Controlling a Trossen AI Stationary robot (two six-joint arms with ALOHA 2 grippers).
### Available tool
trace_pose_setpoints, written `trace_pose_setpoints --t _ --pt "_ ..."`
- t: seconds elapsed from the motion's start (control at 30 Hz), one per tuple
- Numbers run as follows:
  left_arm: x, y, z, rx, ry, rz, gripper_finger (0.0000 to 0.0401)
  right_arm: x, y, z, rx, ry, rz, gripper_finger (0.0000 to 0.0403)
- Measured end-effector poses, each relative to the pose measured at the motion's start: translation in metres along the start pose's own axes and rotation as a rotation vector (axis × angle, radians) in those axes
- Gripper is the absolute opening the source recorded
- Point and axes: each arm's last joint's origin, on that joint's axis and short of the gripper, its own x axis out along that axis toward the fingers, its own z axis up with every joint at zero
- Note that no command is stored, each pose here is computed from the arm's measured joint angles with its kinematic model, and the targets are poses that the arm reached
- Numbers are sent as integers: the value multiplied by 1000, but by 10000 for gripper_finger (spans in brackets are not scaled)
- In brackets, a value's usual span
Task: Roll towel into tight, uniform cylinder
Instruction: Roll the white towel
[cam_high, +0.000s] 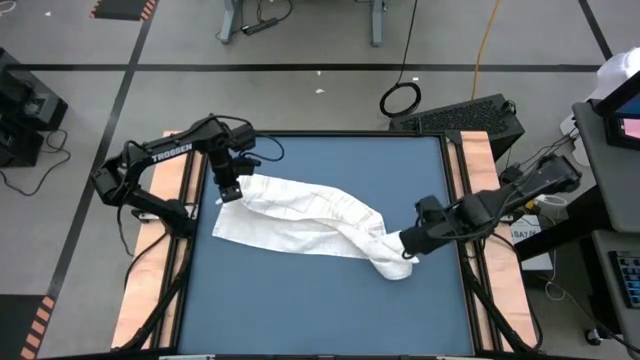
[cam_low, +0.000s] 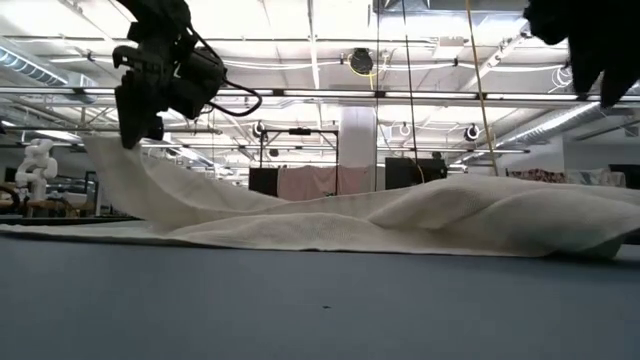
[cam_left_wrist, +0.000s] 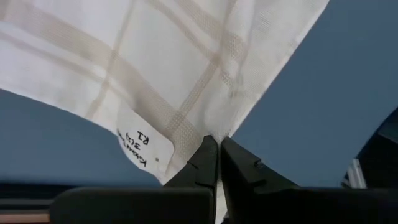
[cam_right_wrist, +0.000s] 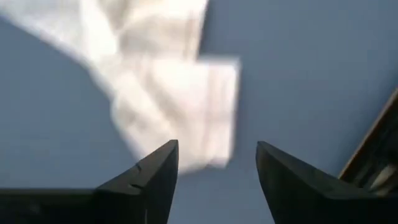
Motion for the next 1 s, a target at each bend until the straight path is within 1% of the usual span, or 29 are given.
trace_pose_setpoints --t 0.07,0.13,0.23,0.27,0.4,0.47,0.5,0.57,0.67,0.77,0.9,0.93,1.0 --pt "0 0 0 2 -3 7 12 12 -1 3 1 -14 -17 195" --pt "0 0 0 1 -4 8 12 27 0 3 20 15 6 187" --pt "0 0 1 -6 -4 10 12 57 -1 0 85 72 60 173" --pt "0 0 1 -5 -4 10 12 68 -1 -1 113 82 91 170" --pt "0 1 2 0 -19 15 12 100 -4 -2 290 95 193 163" --pt "0 1 2 -6 -17 14 12 112 -7 -1 359 79 215 163" --pt "0 1 2 -17 -18 15 12 118 -10 0 373 70 206 163" --pt "0 1 2 -26 -21 15 12 126 -14 0 375 58 174 163" --pt "0 1 2 -33 -21 15 13 132 -13 -1 312 87 146 148" --pt "0 1 2 -33 -20 15 13 133 -10 -4 267 114 163 103" --pt "0 1 1 -40 -3 26 13 127 -7 -4 246 122 181 20" --pt "0 1 0 -45 7 23 13 123 -5 -3 239 122 200 10" --pt "-1 -1 -3 -55 35 15 13 110 2 0 231 123 240 11"
